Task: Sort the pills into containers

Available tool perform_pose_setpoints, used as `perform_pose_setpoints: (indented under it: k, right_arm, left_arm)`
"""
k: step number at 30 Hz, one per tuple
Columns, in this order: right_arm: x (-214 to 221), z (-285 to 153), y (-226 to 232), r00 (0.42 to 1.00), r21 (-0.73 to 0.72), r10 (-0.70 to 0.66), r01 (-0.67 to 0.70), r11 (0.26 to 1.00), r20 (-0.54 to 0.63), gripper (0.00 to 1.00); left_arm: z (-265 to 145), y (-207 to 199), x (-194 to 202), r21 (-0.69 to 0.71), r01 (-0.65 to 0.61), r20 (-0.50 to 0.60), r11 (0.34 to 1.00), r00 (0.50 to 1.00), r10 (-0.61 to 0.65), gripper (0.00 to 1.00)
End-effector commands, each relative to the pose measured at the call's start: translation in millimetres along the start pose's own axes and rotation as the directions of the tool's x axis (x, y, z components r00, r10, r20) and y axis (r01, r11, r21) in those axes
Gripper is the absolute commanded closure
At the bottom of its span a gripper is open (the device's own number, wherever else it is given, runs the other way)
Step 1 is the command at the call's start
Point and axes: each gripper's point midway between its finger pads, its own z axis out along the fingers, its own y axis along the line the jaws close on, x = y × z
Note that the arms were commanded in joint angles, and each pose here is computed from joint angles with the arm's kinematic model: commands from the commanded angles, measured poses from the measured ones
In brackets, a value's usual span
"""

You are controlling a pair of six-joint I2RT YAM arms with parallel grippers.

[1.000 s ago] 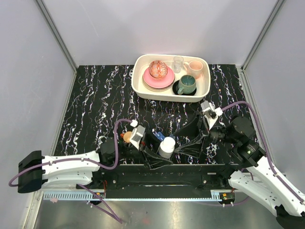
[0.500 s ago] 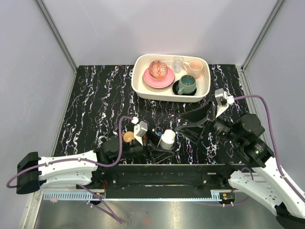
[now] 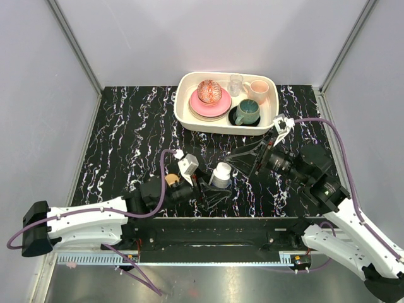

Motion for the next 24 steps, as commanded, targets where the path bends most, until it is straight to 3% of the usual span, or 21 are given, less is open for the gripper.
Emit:
perform_pose_setpoints:
  k: [1, 17, 24]
  right_arm:
    - [-2, 2, 8, 1.000, -0.036, 0.023, -0.023, 0.999, 0.011, 0.18]
    - [30, 17, 8, 0.996, -0.041, 0.031, -0.035, 0.999, -0.085, 0.30]
    - [36, 19, 8, 0.995, -0.044, 0.036, -0.040, 0.998, -0.096, 0.41]
  left_arm:
    - [5, -2, -24, -0.022, -0.015, 0.062, 1.000, 0.998, 0.016, 1.00]
    - [8, 1, -25, -0.047, -0.009, 0.054, 0.999, 0.998, 0.011, 1.00]
    - [7, 1, -25, -0.048, -0.010, 0.056, 0.999, 0.998, 0.013, 1.00]
